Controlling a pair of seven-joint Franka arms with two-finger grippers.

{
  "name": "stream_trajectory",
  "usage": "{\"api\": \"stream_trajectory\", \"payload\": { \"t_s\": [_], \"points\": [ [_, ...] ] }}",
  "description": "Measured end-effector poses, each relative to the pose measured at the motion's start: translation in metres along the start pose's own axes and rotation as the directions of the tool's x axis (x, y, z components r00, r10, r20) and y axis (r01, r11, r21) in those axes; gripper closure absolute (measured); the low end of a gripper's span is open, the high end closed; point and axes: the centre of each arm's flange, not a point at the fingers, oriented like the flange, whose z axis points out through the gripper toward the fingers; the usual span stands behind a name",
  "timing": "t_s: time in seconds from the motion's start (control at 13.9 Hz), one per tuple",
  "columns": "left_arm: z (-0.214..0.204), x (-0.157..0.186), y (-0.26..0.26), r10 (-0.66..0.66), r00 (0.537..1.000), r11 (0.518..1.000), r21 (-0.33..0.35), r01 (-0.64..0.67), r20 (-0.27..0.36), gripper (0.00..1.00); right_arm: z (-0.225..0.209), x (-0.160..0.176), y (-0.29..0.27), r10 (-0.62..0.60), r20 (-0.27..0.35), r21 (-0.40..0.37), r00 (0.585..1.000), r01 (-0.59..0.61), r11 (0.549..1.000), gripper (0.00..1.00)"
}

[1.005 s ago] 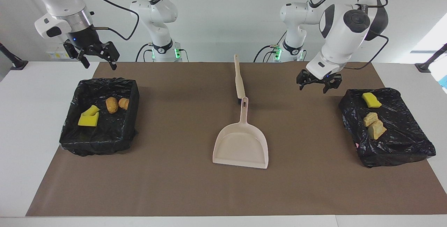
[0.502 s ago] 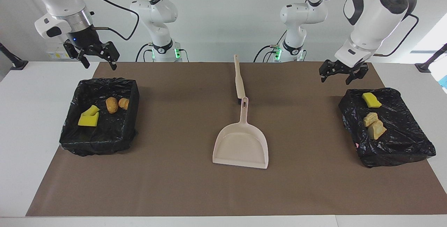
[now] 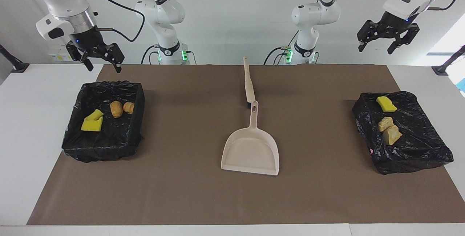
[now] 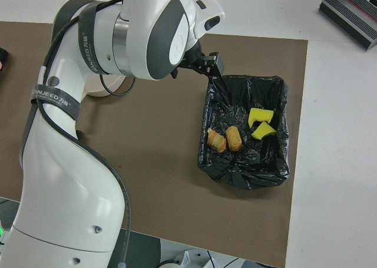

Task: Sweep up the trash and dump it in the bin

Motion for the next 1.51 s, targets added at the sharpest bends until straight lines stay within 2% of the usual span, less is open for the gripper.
{"api": "stream_trajectory", "payload": {
  "t_s": [0.5, 0.86, 1.51],
  "points": [
    [0.011, 0.0, -0.001, 0.037, 0.999, 0.999, -0.01, -0.037, 0.031, 0.0, 0.0, 0.0, 0.0, 0.0, 0.0, 0.0, 1.0, 0.0, 1.0, 0.0],
    [0.013, 0.004, 0.003, 0.044, 0.999, 0.998, -0.055, -0.043, 0.004, 0.0, 0.0, 0.0, 0.0, 0.0, 0.0, 0.0, 1.0, 0.0, 1.0, 0.0],
    [0.011, 0.002, 0.002, 0.042, 0.999, 0.997, -0.057, -0.041, 0.005, 0.0, 0.0, 0.0, 0.0, 0.0, 0.0, 0.0, 1.0, 0.0, 1.0, 0.0]
  ]
}}
